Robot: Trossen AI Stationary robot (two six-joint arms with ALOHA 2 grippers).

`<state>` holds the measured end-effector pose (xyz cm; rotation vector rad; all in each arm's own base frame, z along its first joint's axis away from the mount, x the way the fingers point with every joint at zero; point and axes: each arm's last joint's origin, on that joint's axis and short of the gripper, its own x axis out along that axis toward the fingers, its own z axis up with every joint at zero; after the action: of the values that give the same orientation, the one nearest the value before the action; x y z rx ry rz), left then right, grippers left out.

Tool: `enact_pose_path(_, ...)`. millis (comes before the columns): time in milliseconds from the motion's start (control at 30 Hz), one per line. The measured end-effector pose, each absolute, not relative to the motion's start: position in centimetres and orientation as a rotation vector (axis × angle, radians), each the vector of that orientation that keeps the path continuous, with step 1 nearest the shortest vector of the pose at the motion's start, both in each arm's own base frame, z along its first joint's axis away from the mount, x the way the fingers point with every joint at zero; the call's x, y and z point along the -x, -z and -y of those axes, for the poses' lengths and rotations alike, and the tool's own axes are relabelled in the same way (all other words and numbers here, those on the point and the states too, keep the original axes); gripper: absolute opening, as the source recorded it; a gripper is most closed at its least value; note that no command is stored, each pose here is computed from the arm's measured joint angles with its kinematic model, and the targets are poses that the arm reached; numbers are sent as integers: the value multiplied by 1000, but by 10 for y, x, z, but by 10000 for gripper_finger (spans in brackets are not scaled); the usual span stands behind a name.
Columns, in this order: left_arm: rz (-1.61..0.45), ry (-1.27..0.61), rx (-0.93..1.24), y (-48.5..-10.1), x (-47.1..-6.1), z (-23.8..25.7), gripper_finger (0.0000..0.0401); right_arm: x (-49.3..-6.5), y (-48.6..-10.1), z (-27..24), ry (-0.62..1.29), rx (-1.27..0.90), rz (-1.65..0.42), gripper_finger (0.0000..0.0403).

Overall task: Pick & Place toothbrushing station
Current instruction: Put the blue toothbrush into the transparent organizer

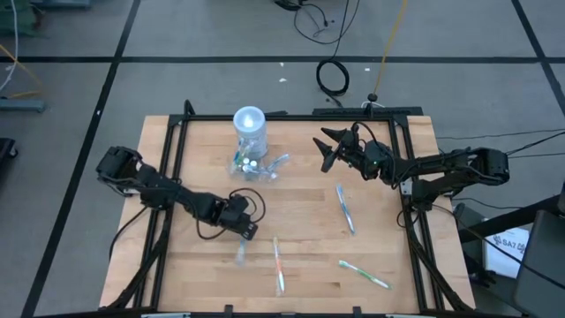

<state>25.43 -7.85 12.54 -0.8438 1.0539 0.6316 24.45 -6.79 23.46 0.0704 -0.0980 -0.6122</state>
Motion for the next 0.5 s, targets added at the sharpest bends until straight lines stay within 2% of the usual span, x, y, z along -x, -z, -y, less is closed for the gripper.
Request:
enact_pose_path(167,-1069,-598,783,-125,-256,73,12,-245,-235,68,612,-71,98,208)
enact_pose_path(367,-1022,-586,725,-138,-250,72,14,-245,-235,68,612,-70,98,208)
enact_pose_path(500,-896,-572,692,-166,-242,71,5,-245,-235,68,612,-70,98,208)
